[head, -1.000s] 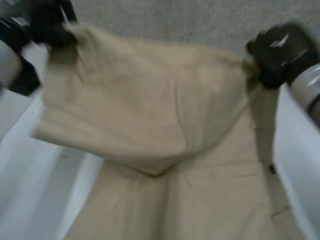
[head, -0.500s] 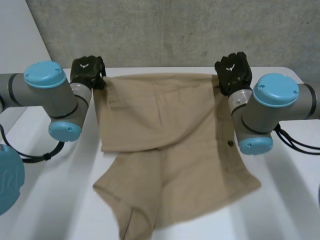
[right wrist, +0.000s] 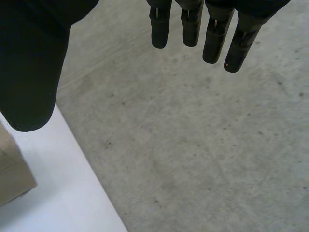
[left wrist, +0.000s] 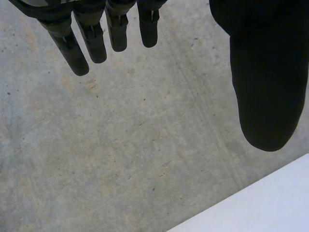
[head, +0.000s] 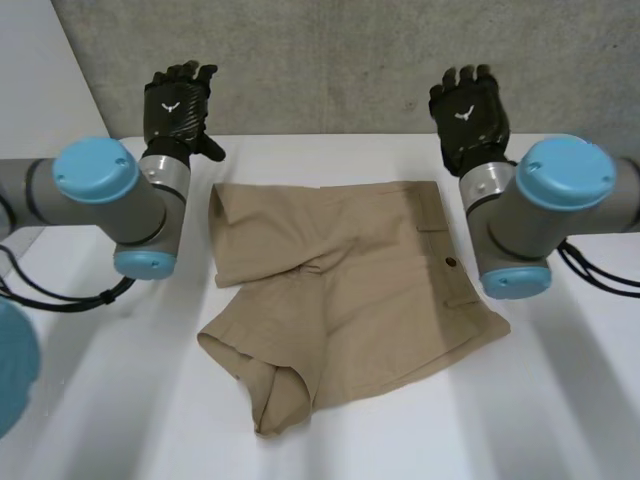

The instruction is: Fold the shorts.

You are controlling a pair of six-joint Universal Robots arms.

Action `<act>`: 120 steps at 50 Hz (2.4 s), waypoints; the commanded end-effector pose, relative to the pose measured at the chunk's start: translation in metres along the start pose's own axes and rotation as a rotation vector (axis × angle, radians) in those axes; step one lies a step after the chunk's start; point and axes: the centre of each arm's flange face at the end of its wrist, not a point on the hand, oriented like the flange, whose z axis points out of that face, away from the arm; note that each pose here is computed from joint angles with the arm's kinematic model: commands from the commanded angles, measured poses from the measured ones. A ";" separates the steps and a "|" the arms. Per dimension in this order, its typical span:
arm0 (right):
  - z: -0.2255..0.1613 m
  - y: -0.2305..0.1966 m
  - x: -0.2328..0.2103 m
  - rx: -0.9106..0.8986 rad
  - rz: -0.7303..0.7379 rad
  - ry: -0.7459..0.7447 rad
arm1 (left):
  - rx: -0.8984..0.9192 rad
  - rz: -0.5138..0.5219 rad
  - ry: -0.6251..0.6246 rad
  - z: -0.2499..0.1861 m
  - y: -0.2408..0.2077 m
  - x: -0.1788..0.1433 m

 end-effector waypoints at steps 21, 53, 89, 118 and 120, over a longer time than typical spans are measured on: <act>-0.160 0.008 0.046 -0.408 0.278 -0.426 | -0.549 -0.029 0.446 -0.273 -0.073 0.087; -0.171 0.080 0.014 -0.498 0.265 -0.496 | -0.715 0.044 0.207 -0.274 -0.020 0.074; -0.177 0.080 0.011 -0.505 0.308 -0.532 | -0.631 0.128 0.082 -0.245 -0.059 0.007; -0.184 0.077 0.012 -0.514 0.315 -0.534 | -0.771 0.093 0.290 -0.303 -0.024 0.026; -0.184 0.076 0.012 -0.511 0.313 -0.532 | -0.771 0.093 0.290 -0.302 -0.020 0.027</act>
